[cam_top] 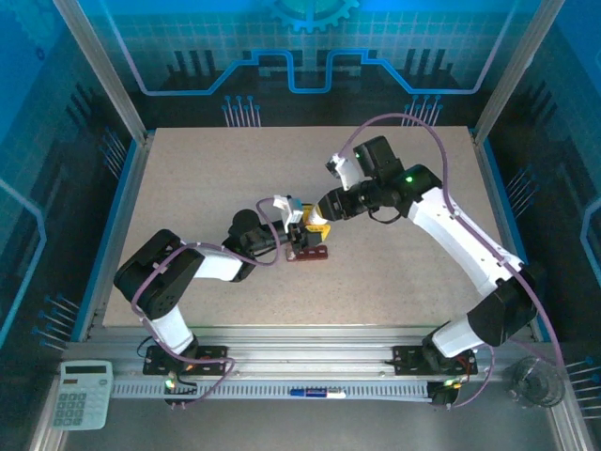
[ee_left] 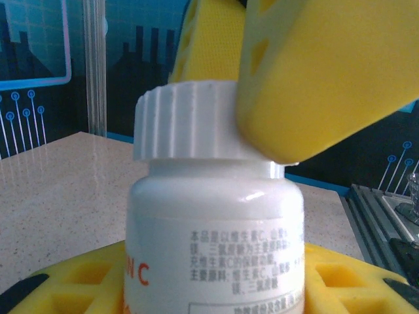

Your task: Sort the pills into containers

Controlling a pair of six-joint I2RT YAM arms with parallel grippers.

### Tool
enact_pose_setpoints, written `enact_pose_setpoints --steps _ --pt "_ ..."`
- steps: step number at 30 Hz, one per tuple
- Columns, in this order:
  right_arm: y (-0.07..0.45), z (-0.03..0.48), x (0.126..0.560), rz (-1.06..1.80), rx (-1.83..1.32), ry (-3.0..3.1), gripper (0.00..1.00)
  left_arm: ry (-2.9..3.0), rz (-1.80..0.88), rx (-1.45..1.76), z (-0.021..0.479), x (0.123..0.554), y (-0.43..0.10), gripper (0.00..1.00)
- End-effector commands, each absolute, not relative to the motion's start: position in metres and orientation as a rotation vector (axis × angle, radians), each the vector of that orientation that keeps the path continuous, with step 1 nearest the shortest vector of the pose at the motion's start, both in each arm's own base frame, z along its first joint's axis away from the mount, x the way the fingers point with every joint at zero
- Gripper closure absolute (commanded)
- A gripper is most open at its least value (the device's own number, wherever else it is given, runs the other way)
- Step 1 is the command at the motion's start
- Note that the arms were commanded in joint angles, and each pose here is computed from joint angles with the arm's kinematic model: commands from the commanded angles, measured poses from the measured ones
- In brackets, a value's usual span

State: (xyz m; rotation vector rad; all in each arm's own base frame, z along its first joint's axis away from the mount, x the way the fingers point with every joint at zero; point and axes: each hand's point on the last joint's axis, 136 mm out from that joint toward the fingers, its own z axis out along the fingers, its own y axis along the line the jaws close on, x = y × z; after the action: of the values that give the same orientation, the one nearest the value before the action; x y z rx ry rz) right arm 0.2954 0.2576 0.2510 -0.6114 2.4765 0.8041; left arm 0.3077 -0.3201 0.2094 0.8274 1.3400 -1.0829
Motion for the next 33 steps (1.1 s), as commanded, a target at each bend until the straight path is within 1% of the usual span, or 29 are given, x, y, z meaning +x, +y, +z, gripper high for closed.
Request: enact_pose_setpoints --steps 1,4,6,8,11,13,15,17,22,28,33 --pt "0.262 0.22 0.283 0.828 -0.408 2.609 0.78 1.177 -1.076 0.848 0.248 0.298 -0.322 1.0" --pt "0.264 0.222 0.282 0.868 -0.368 2.592 0.78 1.175 -1.074 0.847 0.248 0.298 -0.321 1.0" --pt "0.265 0.228 0.281 0.878 -0.38 2.579 0.74 1.176 -1.075 0.849 0.248 0.297 -0.322 1.0" --pt "0.264 0.235 0.282 0.868 -0.405 2.566 0.63 1.175 -1.076 0.849 0.248 0.297 -0.322 1.0" --pt "0.257 0.253 0.286 0.859 -0.431 2.524 0.39 1.173 -1.076 0.85 0.249 0.297 -0.322 1.0" --pt "0.254 0.267 0.288 0.881 -0.459 2.485 0.3 1.174 -1.074 0.849 0.249 0.297 -0.321 1.0" --pt "0.253 0.281 0.289 0.894 -0.503 2.445 0.24 1.175 -1.075 0.849 0.248 0.296 -0.321 1.0" --pt "0.251 0.292 0.29 0.89 -0.559 2.409 0.22 1.174 -1.075 0.85 0.249 0.296 -0.321 1.0" --pt "0.25 0.306 0.29 0.846 -0.769 2.287 0.21 1.174 -1.077 0.85 0.249 0.295 -0.321 1.0" --pt "0.248 0.298 0.295 0.761 -0.908 2.261 0.21 1.171 -1.077 0.851 0.25 0.295 -0.32 1.0" --pt "0.253 0.288 0.298 0.782 -0.94 2.286 0.22 1.169 -1.077 0.852 0.25 0.295 -0.321 1.0"
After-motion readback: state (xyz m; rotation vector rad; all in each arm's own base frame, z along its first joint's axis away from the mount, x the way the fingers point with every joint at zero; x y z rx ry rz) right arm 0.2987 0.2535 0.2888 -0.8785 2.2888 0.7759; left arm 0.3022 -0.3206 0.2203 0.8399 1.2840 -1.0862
